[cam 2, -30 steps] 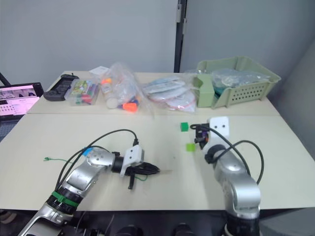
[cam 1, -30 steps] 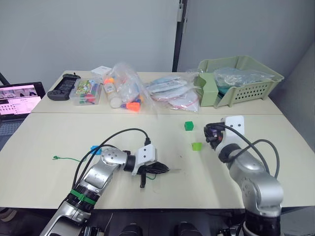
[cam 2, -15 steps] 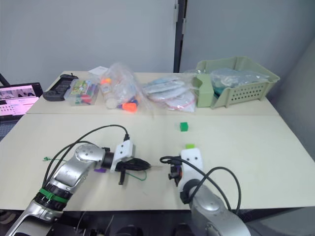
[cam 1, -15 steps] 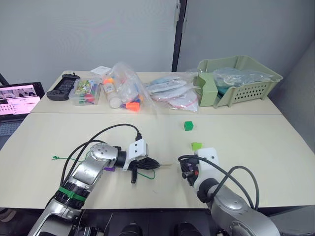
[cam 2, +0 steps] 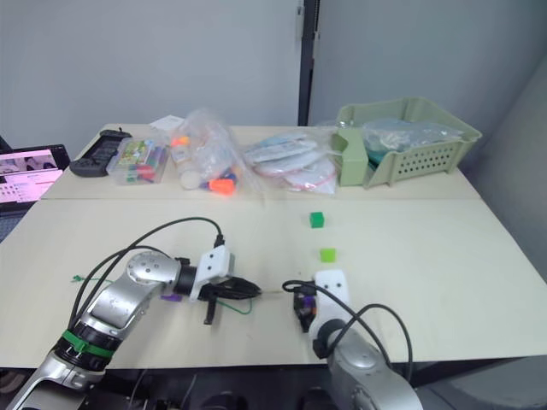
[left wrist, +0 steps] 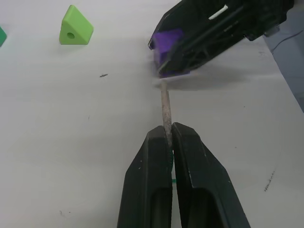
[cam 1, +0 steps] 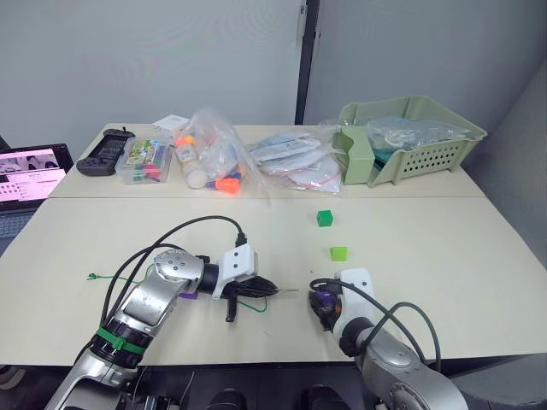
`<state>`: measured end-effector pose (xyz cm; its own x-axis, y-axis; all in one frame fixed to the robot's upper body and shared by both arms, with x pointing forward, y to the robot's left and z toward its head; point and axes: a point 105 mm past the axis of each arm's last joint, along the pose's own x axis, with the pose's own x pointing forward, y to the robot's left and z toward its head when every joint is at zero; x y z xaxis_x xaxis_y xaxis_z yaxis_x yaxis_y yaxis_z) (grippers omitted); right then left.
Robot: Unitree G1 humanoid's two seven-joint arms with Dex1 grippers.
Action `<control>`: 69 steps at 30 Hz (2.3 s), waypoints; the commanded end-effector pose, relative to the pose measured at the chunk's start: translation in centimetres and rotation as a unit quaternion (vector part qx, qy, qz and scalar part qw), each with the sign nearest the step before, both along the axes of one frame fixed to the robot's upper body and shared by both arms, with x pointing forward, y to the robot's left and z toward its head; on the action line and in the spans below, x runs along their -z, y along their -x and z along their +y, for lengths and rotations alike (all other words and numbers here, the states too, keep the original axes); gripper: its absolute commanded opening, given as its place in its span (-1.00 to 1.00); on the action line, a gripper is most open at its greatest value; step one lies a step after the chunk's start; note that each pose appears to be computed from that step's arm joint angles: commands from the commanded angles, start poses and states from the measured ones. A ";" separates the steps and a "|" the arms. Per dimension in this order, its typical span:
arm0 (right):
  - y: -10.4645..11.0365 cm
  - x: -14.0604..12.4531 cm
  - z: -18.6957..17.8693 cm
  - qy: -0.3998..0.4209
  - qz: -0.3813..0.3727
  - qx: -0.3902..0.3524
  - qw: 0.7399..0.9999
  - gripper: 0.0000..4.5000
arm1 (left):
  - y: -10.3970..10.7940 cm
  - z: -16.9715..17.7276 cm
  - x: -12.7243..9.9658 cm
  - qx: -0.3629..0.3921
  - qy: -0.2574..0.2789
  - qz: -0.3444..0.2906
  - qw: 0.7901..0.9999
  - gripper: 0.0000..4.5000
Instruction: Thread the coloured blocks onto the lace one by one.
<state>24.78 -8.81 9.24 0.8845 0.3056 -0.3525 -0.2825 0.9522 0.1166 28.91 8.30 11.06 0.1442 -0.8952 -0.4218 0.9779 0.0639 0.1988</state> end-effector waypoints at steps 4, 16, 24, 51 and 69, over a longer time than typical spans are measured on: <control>1.4 -5.5 -0.9 0.021 -0.102 -0.157 0.982 0.99 | 0.3 0.0 -0.8 0.002 0.010 -0.010 1.000 -1.00; -0.4 -2.9 -4.7 0.178 -0.062 -0.508 0.841 0.99 | 0.7 0.4 -0.5 0.015 0.004 -0.006 1.000 -1.00; -3.5 -1.4 -5.2 0.231 -0.093 -0.564 0.788 0.99 | 1.2 0.5 -0.6 0.022 0.000 -0.007 1.000 -1.00; -3.3 -0.5 -3.1 0.196 -0.069 -0.565 0.798 -0.48 | 0.7 -2.6 -0.5 0.010 -0.054 -0.043 0.998 -1.00; -3.8 -0.5 -2.4 0.188 -0.060 -0.553 0.809 -0.48 | 1.0 -3.4 -0.8 0.029 -0.052 -0.039 0.997 -1.00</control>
<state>28.36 -11.86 8.97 0.1656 0.8206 -0.5470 -0.9806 0.0781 -0.1797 28.23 5.49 10.86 0.1434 -0.8450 -0.5151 0.9695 0.0153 0.2448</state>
